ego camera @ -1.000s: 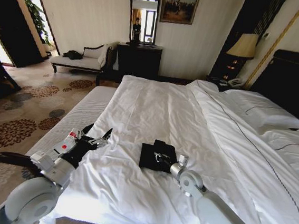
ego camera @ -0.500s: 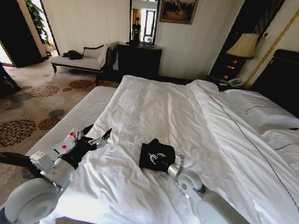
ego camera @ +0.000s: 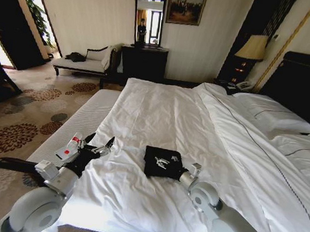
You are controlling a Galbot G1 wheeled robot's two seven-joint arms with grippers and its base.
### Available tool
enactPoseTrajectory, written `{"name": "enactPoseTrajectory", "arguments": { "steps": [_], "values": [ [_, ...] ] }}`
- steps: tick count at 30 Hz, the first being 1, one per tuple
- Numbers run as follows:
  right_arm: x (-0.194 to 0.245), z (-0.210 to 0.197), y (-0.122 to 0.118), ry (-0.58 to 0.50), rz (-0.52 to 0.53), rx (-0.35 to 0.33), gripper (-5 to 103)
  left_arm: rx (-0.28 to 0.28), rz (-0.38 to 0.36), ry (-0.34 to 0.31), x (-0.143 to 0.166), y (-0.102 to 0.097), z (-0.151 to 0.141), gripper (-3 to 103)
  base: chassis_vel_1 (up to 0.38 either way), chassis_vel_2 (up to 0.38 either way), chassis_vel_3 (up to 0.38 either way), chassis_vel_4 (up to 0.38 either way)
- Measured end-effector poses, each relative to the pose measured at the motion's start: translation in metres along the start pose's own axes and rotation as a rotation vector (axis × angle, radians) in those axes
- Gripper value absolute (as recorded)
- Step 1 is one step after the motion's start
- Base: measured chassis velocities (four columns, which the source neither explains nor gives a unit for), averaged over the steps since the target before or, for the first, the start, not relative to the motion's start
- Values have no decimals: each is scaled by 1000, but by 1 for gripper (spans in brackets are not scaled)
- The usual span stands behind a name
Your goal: Fold the clothes on the bed.
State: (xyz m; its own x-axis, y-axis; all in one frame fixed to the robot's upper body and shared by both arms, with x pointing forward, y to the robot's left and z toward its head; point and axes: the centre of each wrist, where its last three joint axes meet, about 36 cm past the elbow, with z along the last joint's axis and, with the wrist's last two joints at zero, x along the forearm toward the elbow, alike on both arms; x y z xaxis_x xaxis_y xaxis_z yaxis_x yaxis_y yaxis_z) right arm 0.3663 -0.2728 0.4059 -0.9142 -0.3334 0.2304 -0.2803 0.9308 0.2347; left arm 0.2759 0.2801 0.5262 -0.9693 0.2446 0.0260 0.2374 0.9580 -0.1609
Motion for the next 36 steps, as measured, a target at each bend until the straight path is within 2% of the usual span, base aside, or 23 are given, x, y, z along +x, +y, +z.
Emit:
{"name": "enactPoseTrajectory", "arguments": {
  "steps": [1, 2, 4, 7, 8, 9, 11, 14, 19, 21, 24, 29, 36],
  "values": [
    [7, 1, -10, -23, 35, 28, 98, -1, -10, 6, 0, 1, 4, 100, 0, 0, 0, 0],
    [7, 1, -10, -23, 35, 28, 98, -1, -10, 6, 0, 1, 4, 100, 0, 0, 0, 0],
    [34, 2, -31, -73, 115, 119, 100, -14, -29, 27, -1, 1, 19, 100, 0, 0, 0, 0],
    [63, -4, -41, -147, 193, 195, 100, -40, -49, 35, -4, 1, 35, 100, 0, 0, 0, 0],
    [63, -4, -41, -147, 193, 195, 100, -40, -49, 35, -4, 1, 35, 100, 0, 0, 0, 0],
    [73, -6, -42, -170, 218, 207, 100, -61, -63, 35, -6, 1, 41, 100, 0, 0, 0, 0],
    [96, -8, -44, -216, 275, 235, 100, -153, -102, 28, -11, 7, 56, 100, 0, 0, 0, 0],
    [120, -7, -47, -237, 320, 269, 100, -186, -112, 36, -12, 9, 65, 100, 0, 0, 0, 0],
    [144, -3, -46, -273, 369, 292, 100, -162, -112, 73, -2, 6, 75, 100, 0, 0, 0, 0],
    [151, 0, -41, -288, 383, 297, 100, -143, -98, 87, 11, 3, 82, 100, 0, 0, 0, 0],
    [153, 1, -38, -289, 382, 287, 100, -140, -90, 82, 15, 3, 84, 100, 0, 0, 0, 0],
    [147, -2, -40, -285, 367, 287, 100, -164, -63, 44, 8, 5, 77, 100, 0, 0, 0, 0],
    [146, -2, -41, -281, 363, 284, 100, -165, -61, 41, 7, 5, 76, 100, 0, 0, 0, 0]
  ]
}}
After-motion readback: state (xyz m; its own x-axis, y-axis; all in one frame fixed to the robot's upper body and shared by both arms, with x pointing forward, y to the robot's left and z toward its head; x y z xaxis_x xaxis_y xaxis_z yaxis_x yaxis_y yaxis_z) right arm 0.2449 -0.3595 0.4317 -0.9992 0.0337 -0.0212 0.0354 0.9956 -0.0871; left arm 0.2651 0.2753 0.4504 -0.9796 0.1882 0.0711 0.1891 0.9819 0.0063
